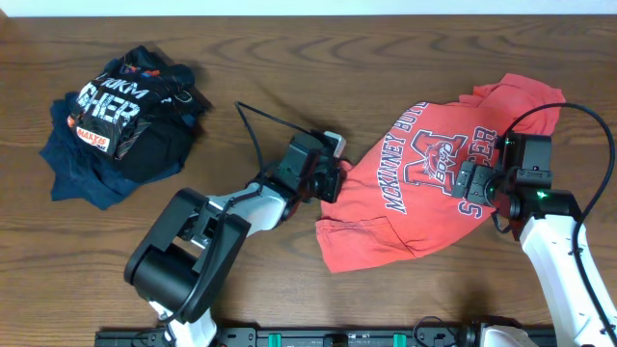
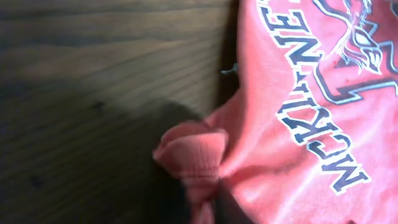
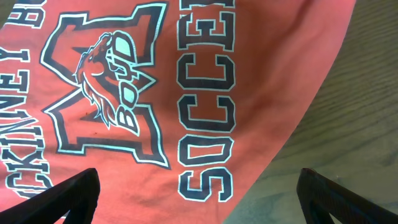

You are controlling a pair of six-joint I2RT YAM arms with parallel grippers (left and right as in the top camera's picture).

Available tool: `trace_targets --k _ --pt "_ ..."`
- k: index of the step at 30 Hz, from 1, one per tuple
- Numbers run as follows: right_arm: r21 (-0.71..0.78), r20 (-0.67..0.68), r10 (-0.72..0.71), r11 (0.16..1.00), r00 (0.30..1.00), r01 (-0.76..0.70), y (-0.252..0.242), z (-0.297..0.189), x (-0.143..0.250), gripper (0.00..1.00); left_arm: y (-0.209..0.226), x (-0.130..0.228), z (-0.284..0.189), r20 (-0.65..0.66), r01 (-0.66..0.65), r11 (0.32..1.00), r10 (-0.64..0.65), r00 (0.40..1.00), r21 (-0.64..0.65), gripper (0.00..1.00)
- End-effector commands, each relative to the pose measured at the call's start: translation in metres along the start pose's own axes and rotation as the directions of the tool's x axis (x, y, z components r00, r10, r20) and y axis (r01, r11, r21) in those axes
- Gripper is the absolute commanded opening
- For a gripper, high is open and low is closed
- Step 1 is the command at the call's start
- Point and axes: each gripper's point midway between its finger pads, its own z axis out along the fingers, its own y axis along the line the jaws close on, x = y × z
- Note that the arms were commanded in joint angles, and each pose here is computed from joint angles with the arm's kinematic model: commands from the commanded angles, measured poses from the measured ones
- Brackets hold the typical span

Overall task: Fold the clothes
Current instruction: 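Grasp the red t-shirt's left sleeve hem with the left gripper, then lift the red t-shirt with both grippers and stretch it flat across the table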

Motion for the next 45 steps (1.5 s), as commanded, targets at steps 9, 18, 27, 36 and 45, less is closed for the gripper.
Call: trace_targets --k 9,18,27,36,45 --pt "0.000 0.031 0.039 0.999 0.999 -0.039 -0.001 -0.005 -0.009 0.99 0.026 -0.127 -0.089 0.365 0.027 0.993 0.018 0.931 -0.118 0.06" --pt "-0.003 0.042 0.039 0.999 0.998 -0.039 -0.001 -0.005 -0.012 0.99 0.022 -0.225 -0.200 0.496 0.062 0.990 0.007 0.868 -0.124 0.06" --pt "-0.011 0.027 0.038 0.999 0.999 -0.037 0.001 -0.005 -0.009 0.99 0.021 -0.021 -0.189 -0.247 0.314 0.909 -0.382 0.891 -0.274 0.06" --pt "-0.334 0.058 -0.152 0.928 0.987 0.163 0.061 -0.016 -0.007 0.92 -0.011 0.060 -0.243 -0.574 0.221 0.931 -0.355 0.738 -0.292 0.06" --pt "-0.422 0.205 -0.303 0.830 0.931 0.363 0.123 -0.024 -0.014 0.94 -0.033 0.061 -0.258 -0.567 0.119 0.969 -0.223 0.793 -0.215 0.06"
